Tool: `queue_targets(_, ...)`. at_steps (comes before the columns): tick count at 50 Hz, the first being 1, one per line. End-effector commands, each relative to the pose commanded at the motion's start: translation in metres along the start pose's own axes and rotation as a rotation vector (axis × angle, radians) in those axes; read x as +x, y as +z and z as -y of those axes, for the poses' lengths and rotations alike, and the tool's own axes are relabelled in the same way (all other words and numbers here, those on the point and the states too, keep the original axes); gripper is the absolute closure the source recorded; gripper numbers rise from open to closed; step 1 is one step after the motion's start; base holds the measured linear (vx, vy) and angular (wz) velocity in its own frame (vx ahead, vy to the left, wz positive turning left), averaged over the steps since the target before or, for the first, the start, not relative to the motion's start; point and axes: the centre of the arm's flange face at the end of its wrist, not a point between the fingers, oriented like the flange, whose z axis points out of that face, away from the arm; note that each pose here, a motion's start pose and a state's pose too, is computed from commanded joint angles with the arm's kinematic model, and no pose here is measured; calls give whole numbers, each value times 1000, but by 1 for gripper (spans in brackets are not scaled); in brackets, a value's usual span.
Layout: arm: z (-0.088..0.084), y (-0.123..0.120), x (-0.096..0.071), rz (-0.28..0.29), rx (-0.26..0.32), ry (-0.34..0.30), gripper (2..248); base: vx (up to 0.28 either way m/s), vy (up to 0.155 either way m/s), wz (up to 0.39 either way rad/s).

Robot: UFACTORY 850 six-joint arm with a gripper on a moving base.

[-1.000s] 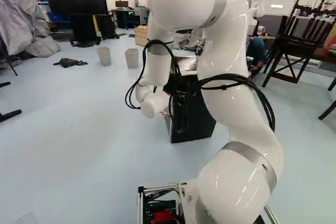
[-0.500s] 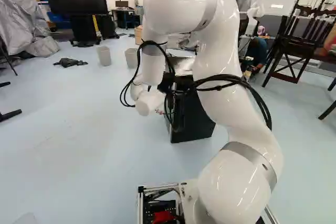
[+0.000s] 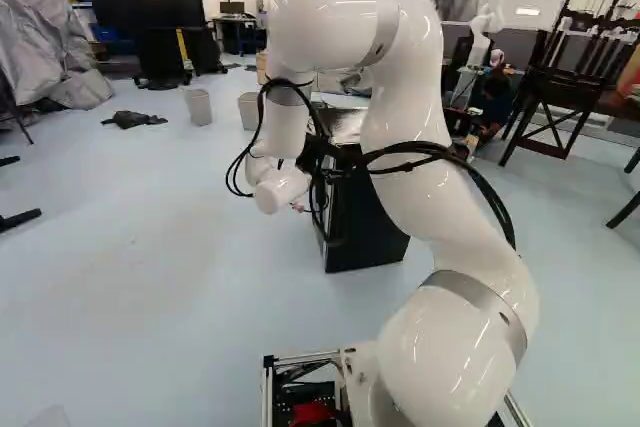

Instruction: Grab a drink from the fridge

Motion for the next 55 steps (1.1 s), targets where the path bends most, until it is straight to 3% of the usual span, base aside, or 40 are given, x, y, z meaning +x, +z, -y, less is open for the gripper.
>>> queue_targets(55, 8, 25, 1, -15, -75, 43, 3, 0, 0, 0)
